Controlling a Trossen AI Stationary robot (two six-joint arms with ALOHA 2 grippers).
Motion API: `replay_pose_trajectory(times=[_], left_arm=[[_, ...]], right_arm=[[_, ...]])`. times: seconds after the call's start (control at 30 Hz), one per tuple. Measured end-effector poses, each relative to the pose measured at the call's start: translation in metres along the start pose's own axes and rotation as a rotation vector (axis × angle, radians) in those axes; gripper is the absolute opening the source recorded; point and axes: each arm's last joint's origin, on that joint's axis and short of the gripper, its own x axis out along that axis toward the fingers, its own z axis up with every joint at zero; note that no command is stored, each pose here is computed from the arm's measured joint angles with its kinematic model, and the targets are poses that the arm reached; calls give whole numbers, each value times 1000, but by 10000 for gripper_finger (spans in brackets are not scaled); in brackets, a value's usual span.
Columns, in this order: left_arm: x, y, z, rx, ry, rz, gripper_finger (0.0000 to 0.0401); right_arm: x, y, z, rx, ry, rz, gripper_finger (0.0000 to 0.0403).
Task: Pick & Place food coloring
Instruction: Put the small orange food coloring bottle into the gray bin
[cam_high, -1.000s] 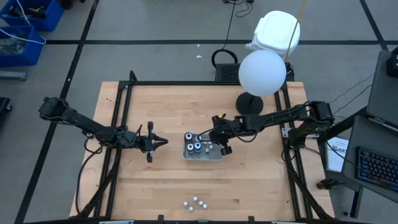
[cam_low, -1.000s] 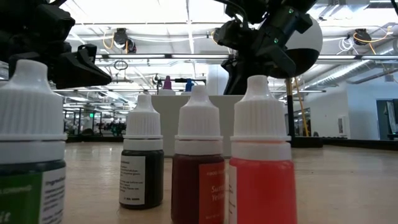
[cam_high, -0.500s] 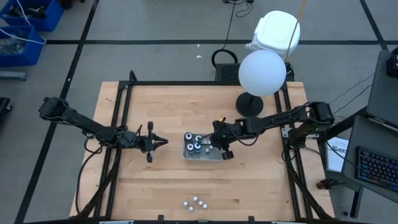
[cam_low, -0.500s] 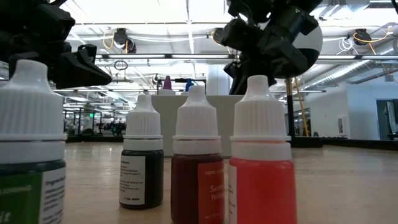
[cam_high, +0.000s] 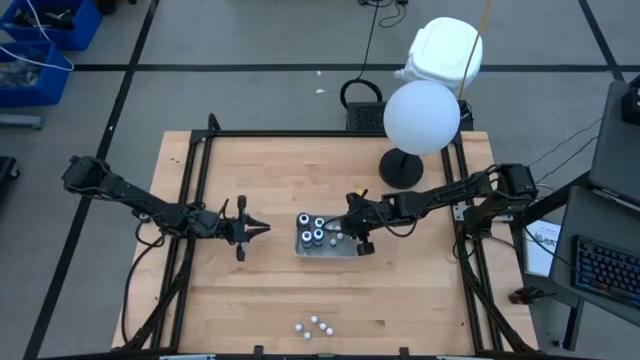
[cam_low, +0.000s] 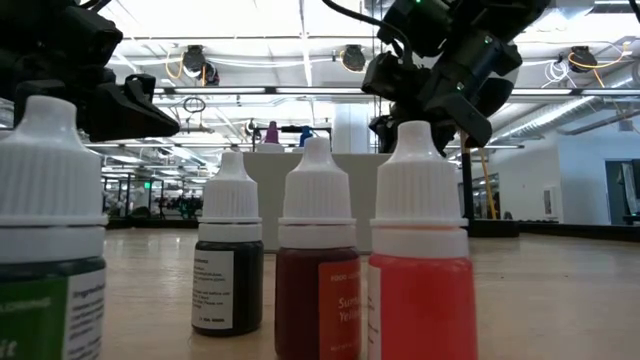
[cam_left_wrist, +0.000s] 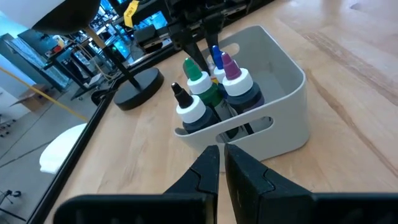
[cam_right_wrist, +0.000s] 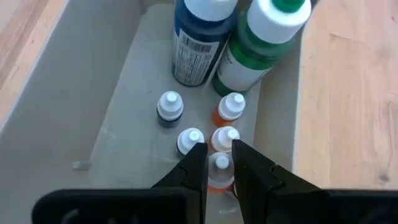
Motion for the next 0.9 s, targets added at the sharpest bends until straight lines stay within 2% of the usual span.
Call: replay_pose_trajectory(times=[0.8,0.9], left_arm=[[0,0,0,-2,0,0,33],[0,0,0,-1,0,0,33]], right_arm=[[-1,1,-4,8,35,-1,48],[-6,0,-5,6,52,-35,48]])
